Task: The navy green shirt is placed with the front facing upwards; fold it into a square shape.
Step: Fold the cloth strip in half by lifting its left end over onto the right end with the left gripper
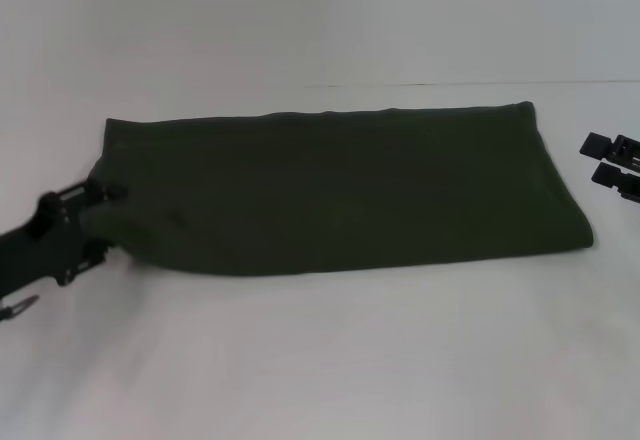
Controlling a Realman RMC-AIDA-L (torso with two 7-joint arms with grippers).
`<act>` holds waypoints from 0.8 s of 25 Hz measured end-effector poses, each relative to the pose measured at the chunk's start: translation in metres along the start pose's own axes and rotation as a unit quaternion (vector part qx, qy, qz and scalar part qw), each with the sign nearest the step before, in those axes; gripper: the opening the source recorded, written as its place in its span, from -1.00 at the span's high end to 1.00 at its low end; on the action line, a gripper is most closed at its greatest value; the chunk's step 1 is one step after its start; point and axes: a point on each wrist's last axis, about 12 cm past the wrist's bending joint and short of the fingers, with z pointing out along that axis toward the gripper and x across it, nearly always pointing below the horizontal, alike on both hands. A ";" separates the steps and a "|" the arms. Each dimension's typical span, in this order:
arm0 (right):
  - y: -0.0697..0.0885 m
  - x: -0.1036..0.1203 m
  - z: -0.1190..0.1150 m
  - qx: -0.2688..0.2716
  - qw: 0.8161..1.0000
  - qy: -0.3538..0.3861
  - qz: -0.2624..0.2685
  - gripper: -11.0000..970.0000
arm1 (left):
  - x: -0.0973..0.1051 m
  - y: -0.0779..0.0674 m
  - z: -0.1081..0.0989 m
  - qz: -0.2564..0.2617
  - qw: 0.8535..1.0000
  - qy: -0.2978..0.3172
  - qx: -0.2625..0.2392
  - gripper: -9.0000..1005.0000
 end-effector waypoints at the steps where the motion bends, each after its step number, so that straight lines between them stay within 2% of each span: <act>1: 0.000 0.000 0.000 -0.001 1.000 0.000 0.000 -0.67 | 0.000 -0.002 -0.002 0.002 1.000 0.001 0.013 -0.39; 3: 0.000 0.000 0.000 -0.001 1.000 0.000 0.000 -0.67 | 0.001 -0.002 -0.007 0.004 1.000 0.003 0.024 -0.39; 8: -0.001 0.000 -0.001 0.001 1.000 -0.003 0.002 -0.67 | 0.003 0.016 -0.009 -0.006 1.000 0.003 -0.031 -0.40; 11: -0.001 0.000 -0.001 0.002 1.000 -0.004 0.002 -0.67 | 0.004 0.020 -0.009 -0.006 0.999 0.002 -0.050 -0.39; 20: -0.002 -0.001 -0.003 0.006 1.000 -0.007 0.002 -0.67 | -0.001 0.017 0.006 0.003 0.998 -0.013 -0.066 -0.38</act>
